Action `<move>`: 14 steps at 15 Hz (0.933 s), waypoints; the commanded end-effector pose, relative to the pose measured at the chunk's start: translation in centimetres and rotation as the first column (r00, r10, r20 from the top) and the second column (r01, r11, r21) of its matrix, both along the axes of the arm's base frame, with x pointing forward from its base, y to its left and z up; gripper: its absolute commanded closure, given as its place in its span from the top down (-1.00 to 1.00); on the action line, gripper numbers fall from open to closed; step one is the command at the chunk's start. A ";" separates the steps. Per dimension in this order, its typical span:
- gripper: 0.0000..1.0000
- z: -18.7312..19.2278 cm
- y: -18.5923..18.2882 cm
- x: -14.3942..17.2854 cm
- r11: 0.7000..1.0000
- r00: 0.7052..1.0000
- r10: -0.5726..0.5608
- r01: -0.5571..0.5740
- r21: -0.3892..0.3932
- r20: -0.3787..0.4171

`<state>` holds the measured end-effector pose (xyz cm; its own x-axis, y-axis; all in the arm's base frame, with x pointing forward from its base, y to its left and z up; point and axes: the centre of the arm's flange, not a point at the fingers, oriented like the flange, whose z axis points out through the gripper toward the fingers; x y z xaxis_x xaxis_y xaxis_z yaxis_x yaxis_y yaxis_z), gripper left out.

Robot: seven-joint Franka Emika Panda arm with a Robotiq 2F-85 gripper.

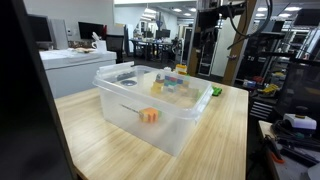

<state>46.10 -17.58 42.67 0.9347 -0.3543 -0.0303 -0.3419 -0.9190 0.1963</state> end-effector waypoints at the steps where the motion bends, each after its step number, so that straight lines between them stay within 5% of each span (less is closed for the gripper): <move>1: 1.00 -4.3 0.0 -1.9 1.000 0.999 -0.017 0.017 0.000 -0.047; 9: 1.00 -12.6 3.5 -6.0 0.996 0.990 0.041 -0.052 -0.077 -0.134; 14: 1.00 -15.4 4.4 -5.1 0.993 0.994 0.022 -0.034 -0.116 -0.105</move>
<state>40.38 -13.64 28.77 0.9415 -0.3128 -0.1258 -0.2598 -0.9108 0.3208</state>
